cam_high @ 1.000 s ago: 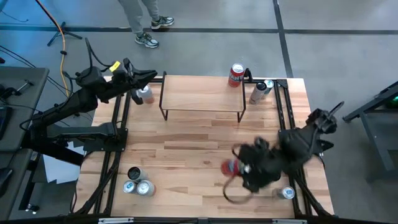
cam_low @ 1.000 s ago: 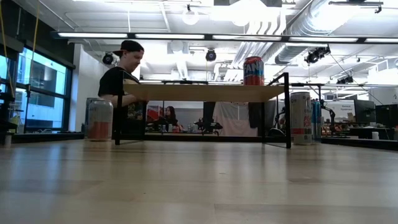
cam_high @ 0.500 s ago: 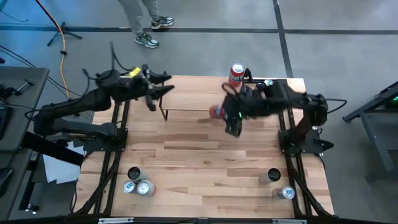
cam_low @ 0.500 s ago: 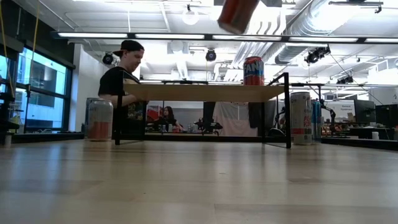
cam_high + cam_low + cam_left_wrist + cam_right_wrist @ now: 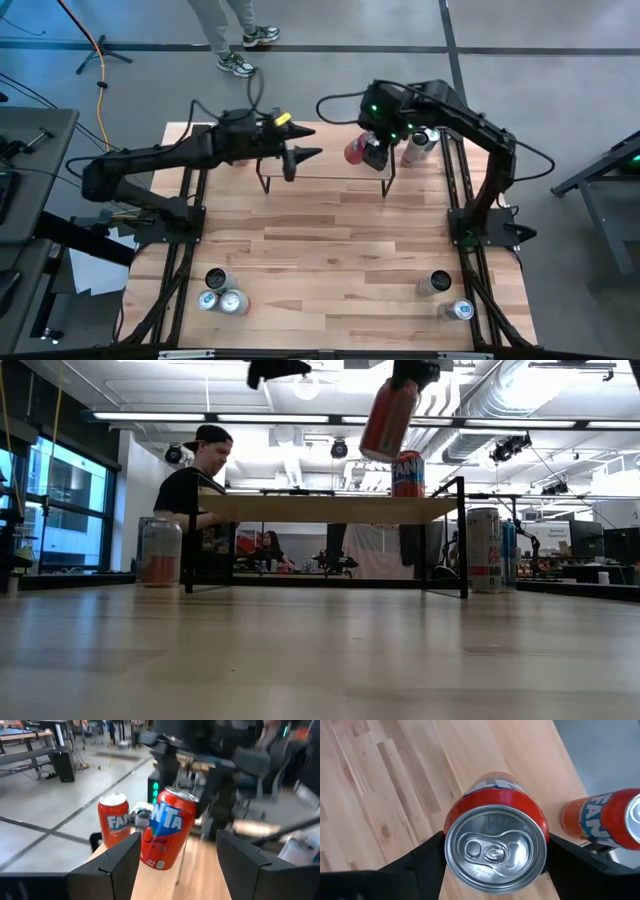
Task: Place canned beverage on shelf
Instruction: Put the red soda can on the shelf aligned with the red soda can
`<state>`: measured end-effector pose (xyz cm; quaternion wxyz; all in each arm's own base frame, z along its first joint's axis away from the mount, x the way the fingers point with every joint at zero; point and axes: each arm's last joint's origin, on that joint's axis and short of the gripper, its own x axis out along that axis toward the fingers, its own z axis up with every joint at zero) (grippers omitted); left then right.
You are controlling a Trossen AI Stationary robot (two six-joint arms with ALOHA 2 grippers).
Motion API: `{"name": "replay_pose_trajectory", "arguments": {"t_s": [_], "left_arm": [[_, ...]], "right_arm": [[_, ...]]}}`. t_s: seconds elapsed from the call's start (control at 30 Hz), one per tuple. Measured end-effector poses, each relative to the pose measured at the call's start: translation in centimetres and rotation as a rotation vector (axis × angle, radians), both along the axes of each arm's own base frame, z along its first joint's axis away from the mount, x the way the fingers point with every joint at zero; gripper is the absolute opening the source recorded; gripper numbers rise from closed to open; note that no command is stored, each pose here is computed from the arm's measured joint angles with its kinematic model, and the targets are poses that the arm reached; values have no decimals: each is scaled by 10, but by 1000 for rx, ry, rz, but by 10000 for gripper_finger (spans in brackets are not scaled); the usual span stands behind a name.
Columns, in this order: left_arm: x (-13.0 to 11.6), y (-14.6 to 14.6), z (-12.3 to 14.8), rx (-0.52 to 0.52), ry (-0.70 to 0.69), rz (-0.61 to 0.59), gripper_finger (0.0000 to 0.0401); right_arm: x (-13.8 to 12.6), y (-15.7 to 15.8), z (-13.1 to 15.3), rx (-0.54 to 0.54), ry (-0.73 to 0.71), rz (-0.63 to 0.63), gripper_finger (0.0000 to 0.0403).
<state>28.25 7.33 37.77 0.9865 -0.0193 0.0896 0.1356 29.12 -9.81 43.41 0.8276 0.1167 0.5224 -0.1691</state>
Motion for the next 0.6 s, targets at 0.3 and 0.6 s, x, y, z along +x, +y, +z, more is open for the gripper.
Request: {"name": "replay_pose_trajectory", "arguments": {"t_s": [0.3, 0.6], "left_arm": [[28, 16, -11, 216, 283, -41, 221], [39, 41, -32, 229, 365, -7, 220]], "right_arm": [[21, -17, -24, 64, 61, -84, 274], [38, -23, -43, 131, 100, -179, 274]]}}
